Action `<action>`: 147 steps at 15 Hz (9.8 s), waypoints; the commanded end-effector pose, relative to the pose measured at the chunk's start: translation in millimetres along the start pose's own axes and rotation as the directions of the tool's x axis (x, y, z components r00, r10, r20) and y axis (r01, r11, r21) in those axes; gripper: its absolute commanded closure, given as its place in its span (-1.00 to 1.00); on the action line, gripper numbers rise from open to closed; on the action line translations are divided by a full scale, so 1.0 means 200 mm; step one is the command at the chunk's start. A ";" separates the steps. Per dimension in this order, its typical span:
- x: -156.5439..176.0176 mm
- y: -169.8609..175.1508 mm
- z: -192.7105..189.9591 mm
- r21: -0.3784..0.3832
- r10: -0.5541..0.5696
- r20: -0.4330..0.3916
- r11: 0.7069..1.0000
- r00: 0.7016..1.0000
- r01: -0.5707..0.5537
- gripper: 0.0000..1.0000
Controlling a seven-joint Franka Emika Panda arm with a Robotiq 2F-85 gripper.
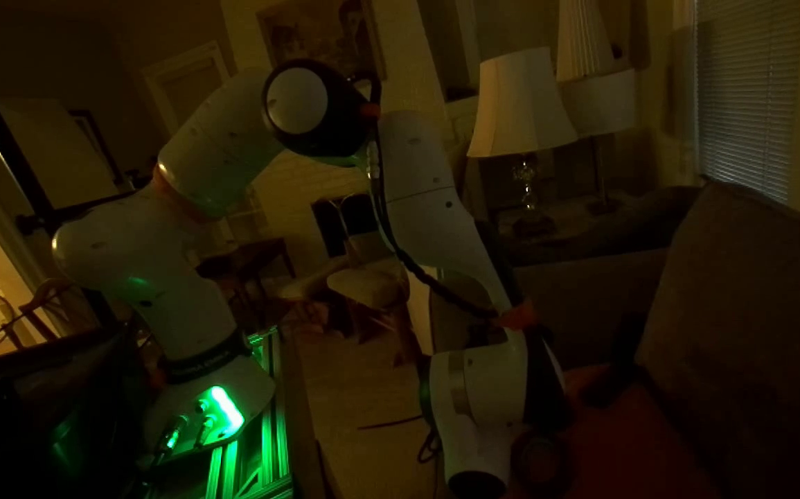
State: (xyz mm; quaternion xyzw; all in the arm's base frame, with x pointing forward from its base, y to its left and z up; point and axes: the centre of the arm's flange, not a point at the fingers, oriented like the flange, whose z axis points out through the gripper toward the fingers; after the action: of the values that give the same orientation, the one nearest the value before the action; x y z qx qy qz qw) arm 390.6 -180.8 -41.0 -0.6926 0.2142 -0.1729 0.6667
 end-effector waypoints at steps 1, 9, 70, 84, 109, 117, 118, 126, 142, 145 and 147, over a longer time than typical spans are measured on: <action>-0.07 -0.01 0.01 -0.072 -0.012 -0.021 0.997 1.000 0.011 0.97; -0.14 -0.09 0.15 -0.226 -0.071 -0.061 0.973 0.996 0.056 0.97; -0.04 -0.38 0.18 -0.552 -0.217 -0.081 0.823 0.973 0.137 0.97; -0.02 -0.39 0.20 -0.569 -0.200 -0.062 0.812 0.978 0.130 0.89; -0.05 -0.34 -0.06 -0.601 -0.190 -0.154 0.797 0.970 0.061 0.97; -0.07 -0.34 -0.10 -0.661 -0.197 -0.160 0.749 0.967 0.043 0.97; -0.07 -0.34 -0.09 -0.673 -0.200 -0.156 0.738 0.967 0.044 0.97; -0.07 -0.35 0.01 -0.732 -0.215 -0.089 0.676 0.972 0.083 0.97; -0.03 -0.39 0.17 -0.813 -0.250 0.001 0.564 0.968 0.146 0.97; -0.04 -0.38 0.20 -0.827 -0.250 0.017 0.541 0.968 0.154 0.97; -0.05 -0.38 0.21 -0.835 -0.250 0.024 0.527 0.968 0.157 0.97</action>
State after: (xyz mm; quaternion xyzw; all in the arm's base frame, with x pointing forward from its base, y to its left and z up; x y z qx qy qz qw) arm 408.6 -147.1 30.4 -0.9318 0.2192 -0.1566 0.2435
